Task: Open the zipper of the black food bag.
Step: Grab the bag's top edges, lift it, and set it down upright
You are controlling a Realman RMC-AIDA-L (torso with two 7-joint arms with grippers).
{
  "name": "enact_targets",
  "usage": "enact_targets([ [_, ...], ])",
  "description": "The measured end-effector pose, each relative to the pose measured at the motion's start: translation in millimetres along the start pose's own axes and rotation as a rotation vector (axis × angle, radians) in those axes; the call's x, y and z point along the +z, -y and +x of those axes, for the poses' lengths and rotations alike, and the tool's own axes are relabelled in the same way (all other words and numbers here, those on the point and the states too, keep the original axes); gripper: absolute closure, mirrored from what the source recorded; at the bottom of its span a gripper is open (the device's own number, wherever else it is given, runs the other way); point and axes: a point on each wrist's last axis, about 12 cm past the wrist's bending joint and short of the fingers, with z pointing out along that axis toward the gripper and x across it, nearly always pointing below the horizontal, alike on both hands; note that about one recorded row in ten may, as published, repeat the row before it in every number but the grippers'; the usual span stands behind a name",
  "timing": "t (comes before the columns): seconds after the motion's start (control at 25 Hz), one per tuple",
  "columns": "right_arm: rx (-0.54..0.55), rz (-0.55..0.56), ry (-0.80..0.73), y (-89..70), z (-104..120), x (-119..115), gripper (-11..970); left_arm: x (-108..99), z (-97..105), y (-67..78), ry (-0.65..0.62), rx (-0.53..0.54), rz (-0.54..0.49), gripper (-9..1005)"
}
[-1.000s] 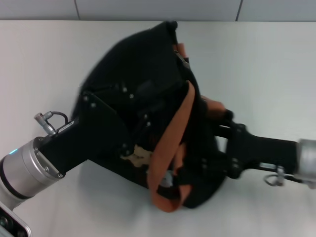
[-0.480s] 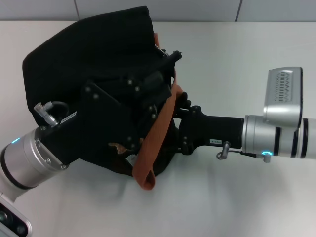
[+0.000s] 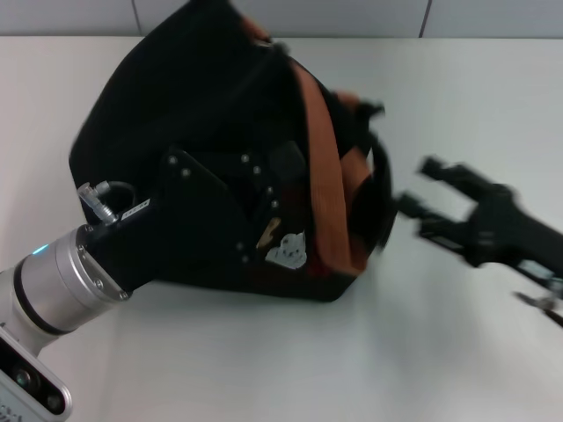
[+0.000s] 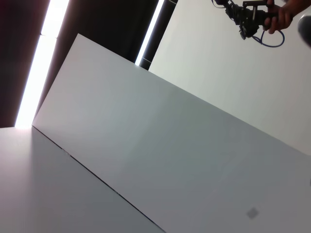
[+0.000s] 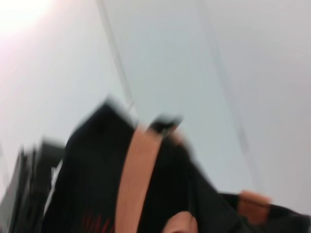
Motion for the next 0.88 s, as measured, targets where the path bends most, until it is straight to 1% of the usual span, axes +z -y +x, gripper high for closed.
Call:
enact_targets([
  [0.08, -0.003, 0.047, 0.047, -1.4, -2.2, -18.8, 135, 0.0, 0.8, 0.4, -0.007, 0.0, 0.003, 998],
  [0.16, -0.004, 0.072, 0.044, -0.8, -1.4, -26.3, 135, 0.5, 1.6, 0.6, -0.012, -0.001, 0.006, 997],
  [0.28, -0.002, 0.082, 0.009, 1.8, 1.7, -24.1, 136, 1.1, 1.7, 0.7, -0.011, -0.002, 0.006, 997],
  [0.44, -0.008, 0.029, -0.03, 0.9, 3.7, -11.2, 136, -1.9, -3.0, 2.1, -0.004, -0.016, -0.025, 998],
  [0.56, -0.012, 0.017, -0.013, 0.9, 0.8, -9.2, 135, -10.6, -10.6, 7.2, -0.041, -0.051, -0.104, 998],
  [0.64, -0.017, 0.025, 0.005, 1.2, -1.4, -11.6, 135, -20.3, -17.5, 13.2, -0.093, -0.095, -0.18, 998],
  [0.72, -0.034, 0.039, 0.03, 1.5, -3.6, -14.8, 135, -31.4, -23.8, 18.5, -0.145, -0.16, -0.248, 997],
  [0.76, -0.063, 0.054, 0.053, 1.6, -5.4, -17.9, 136, -38.1, -27.6, 21.2, -0.171, -0.204, -0.287, 997],
  [0.8, -0.063, 0.054, 0.053, 1.6, -5.4, -17.9, 136, -38.1, -27.6, 21.2, -0.171, -0.204, -0.287, 988],
  [0.84, -0.079, 0.061, 0.063, 1.4, -6.1, -19.2, 136, -52.9, -36.8, 26.7, -0.223, -0.317, -0.395, 980],
  [0.88, -0.087, 0.064, 0.068, 1.4, -6.4, -19.8, 136, -59.4, -41.6, 29.4, -0.241, -0.37, -0.447, 971],
])
